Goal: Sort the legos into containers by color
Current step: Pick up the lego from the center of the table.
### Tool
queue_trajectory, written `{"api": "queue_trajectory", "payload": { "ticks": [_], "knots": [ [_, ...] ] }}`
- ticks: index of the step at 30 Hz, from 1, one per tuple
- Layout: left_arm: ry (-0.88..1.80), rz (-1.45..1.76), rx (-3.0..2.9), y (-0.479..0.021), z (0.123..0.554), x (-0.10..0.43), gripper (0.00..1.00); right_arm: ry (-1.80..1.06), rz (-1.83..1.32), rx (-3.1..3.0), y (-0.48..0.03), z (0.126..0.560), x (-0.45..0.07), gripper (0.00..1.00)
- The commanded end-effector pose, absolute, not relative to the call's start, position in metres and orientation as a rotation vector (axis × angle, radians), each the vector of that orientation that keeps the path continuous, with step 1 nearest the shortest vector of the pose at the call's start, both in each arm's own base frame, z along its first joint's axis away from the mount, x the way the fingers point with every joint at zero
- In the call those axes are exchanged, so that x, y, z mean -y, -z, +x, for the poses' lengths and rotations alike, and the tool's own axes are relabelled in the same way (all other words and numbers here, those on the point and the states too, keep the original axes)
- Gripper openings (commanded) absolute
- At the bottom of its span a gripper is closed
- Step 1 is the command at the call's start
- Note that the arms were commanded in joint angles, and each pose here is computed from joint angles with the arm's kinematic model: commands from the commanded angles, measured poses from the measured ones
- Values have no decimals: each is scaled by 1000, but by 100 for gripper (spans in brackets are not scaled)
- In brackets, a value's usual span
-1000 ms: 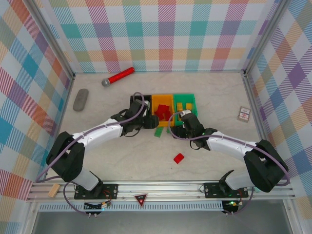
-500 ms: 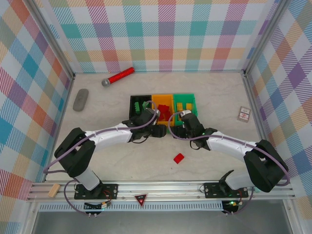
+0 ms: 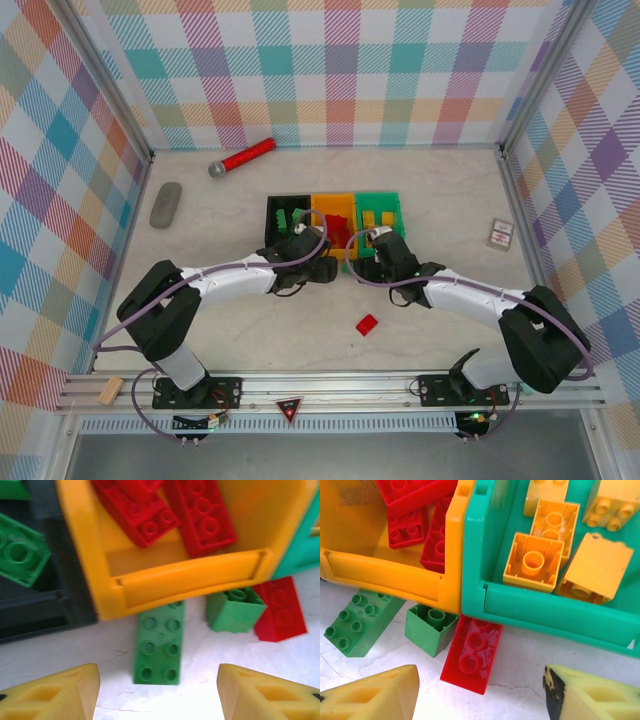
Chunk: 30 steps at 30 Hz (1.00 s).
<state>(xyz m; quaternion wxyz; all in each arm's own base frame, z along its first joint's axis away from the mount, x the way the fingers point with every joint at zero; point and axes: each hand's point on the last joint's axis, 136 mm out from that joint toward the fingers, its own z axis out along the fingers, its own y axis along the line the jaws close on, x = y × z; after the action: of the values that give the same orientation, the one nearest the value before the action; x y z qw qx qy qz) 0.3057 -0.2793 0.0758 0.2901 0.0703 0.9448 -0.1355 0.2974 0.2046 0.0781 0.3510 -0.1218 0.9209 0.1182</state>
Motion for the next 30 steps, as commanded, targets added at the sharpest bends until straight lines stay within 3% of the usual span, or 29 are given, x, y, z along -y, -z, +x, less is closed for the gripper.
{"api": "queue_trajectory", "payload": {
  "ticks": [1,13,22,30],
  "knots": [
    [275,110,-2484,-91,310,264,63,-357,-276,-2411,-77,301,-213,63],
    [256,54,-2470,-94,301,246,63,-278,-275,-2523,-51,308,-216,61],
    [254,47,-2455,-101,302,244,63,-234,-235,-2604,-35,308,-210,48],
    [246,32,-2450,-102,301,240,63,-261,-221,-2646,-27,302,-212,44]
  ]
}}
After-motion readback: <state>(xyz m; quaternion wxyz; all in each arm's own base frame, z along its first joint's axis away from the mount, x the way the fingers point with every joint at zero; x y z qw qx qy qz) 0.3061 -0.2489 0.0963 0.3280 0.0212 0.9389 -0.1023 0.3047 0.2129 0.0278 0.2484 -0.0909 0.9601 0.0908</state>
